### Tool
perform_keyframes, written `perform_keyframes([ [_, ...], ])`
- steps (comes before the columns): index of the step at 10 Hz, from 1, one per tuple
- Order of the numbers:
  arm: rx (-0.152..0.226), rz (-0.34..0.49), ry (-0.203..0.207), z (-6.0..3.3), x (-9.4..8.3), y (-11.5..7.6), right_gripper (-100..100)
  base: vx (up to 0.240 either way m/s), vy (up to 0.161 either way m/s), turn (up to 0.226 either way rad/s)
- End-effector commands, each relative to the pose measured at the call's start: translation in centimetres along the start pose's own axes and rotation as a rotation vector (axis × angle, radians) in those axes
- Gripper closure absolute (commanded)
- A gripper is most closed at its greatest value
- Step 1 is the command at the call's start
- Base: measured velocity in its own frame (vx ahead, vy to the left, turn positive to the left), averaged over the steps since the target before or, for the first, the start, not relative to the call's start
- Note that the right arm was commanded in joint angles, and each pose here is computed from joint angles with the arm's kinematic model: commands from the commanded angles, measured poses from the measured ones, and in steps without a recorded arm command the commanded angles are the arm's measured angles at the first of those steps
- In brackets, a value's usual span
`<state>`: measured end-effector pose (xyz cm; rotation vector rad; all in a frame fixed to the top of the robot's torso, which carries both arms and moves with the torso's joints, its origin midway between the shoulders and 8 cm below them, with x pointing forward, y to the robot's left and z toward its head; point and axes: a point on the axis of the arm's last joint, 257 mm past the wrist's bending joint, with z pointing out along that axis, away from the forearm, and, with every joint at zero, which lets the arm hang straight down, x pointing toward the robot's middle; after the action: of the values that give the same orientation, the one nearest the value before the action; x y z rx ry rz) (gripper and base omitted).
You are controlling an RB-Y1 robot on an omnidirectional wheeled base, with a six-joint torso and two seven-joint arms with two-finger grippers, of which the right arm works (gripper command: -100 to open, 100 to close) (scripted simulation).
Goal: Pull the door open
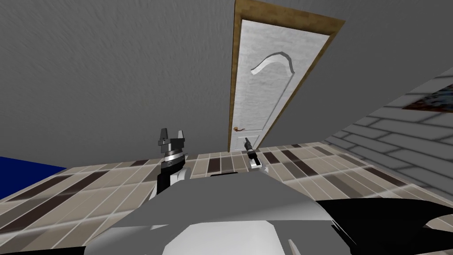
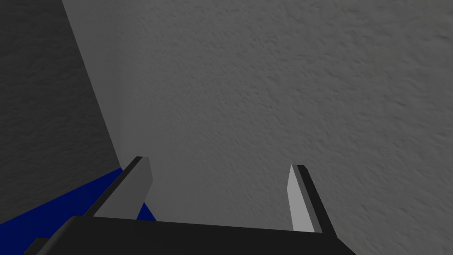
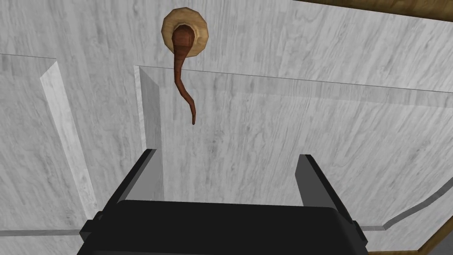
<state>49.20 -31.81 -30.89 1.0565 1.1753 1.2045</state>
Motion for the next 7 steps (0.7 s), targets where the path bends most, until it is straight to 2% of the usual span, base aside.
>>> perform_keyframes([
  [1, 0.021, -0.002, -0.004, 0.05, -0.4, -0.9, -100, 0.148, 0.006, 0.052],
  [7, 0.071, -0.009, -0.014, 0.13, -1.5, -3.1, -100, 0.092, 0.004, 0.029],
])
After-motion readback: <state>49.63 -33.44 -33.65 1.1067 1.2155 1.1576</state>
